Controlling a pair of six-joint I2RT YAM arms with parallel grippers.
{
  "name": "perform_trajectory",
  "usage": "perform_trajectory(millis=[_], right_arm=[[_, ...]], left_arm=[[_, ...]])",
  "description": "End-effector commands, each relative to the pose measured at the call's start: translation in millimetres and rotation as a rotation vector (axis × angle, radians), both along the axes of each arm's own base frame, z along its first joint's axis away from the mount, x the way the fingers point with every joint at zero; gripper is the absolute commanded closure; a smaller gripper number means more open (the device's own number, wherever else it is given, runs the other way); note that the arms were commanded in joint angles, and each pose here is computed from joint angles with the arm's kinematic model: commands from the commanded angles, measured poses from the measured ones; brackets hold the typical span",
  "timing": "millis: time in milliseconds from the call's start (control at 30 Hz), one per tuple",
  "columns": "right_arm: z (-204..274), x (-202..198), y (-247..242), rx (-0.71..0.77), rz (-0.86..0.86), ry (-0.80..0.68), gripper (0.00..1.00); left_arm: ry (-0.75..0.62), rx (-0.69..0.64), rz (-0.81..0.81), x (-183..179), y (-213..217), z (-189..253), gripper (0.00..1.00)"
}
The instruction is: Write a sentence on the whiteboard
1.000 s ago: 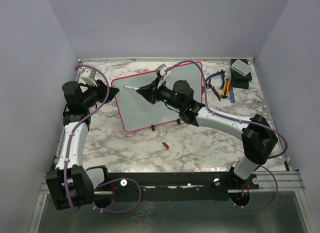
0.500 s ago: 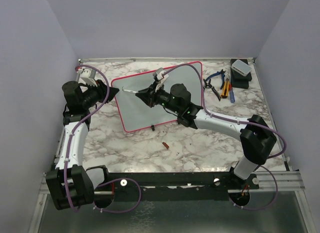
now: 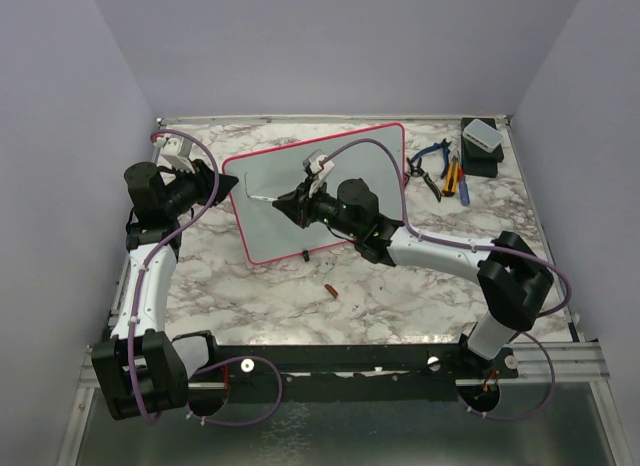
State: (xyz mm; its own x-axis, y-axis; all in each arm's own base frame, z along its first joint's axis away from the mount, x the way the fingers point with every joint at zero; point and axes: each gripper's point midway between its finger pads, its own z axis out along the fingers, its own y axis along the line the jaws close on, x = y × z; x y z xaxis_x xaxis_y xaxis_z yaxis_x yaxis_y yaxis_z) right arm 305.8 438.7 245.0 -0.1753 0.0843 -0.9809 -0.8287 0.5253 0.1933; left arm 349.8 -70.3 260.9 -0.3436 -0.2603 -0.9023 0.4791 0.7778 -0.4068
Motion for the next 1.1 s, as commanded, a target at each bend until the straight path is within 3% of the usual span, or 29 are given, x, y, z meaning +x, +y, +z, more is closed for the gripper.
perform_trajectory(millis=[0, 267, 1067], right_arm=[[18.3, -7.2, -8.0, 0.025, -0.004, -0.039, 1.0], [51.6, -14.3, -15.9, 0.098, -0.008, -0.084, 0.99], [30.5, 21.0, -5.2, 0.031, -0.129, -0.054, 0.99]], left_arm=[[0.024, 0.007, 0.013, -1.4, 3.0, -10.0, 0.79], [0.028, 0.013, 0.02, -0.9, 4.5, -11.4, 0.79], [0.026, 0.014, 0.014, -1.2, 3.7, -10.8, 0.79]])
